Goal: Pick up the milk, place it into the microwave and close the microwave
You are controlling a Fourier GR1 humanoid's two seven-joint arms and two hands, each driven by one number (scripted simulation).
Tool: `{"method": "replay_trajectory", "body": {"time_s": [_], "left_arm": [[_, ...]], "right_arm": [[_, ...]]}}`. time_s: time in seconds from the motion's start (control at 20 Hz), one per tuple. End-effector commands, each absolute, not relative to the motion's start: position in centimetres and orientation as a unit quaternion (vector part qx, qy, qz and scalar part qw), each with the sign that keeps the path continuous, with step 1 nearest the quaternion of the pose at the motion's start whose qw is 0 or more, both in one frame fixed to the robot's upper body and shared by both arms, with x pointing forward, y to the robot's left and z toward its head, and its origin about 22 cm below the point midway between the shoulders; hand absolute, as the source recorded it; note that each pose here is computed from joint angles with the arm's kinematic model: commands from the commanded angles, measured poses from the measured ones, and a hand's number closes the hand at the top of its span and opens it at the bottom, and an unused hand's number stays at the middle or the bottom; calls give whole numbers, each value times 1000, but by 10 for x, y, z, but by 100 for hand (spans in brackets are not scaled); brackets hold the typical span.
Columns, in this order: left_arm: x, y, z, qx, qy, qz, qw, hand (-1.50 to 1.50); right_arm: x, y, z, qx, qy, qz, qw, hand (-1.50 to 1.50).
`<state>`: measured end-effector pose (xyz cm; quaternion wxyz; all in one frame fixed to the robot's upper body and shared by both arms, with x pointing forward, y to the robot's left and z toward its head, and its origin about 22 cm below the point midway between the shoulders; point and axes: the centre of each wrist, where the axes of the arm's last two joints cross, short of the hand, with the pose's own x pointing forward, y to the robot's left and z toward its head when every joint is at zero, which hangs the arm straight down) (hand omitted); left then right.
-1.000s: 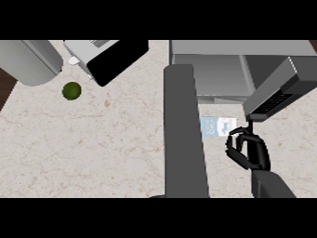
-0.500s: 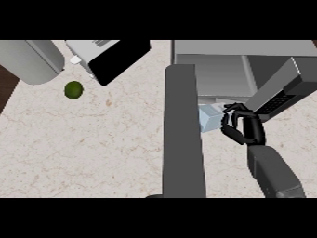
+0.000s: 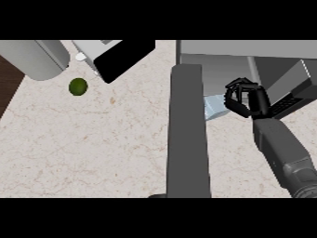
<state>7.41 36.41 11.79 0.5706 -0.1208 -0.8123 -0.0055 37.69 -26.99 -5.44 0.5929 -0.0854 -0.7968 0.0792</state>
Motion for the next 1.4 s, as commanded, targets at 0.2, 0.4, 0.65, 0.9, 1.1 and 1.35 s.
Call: {"method": "replay_trajectory", "body": {"time_s": [0.2,0.4,0.65,0.9,1.1,1.35], "left_arm": [[93,365,120,-136,-818,-23,558,-150],[99,365,120,-140,-825,-26,546,-150],[105,370,121,-146,-820,-31,553,-150],[108,369,123,-148,-817,-38,556,-150],[113,374,125,-149,-820,-45,550,-150],[122,370,127,-154,-824,-46,543,-150]], "right_arm": [[414,-274,0,-115,-782,99,604,150],[418,-286,12,-197,-785,119,575,150],[424,-298,28,-242,-776,100,574,150],[421,-304,24,-266,-763,101,580,150],[419,-319,29,-290,-761,93,572,150],[426,-321,44,-305,-764,85,562,150]]}}
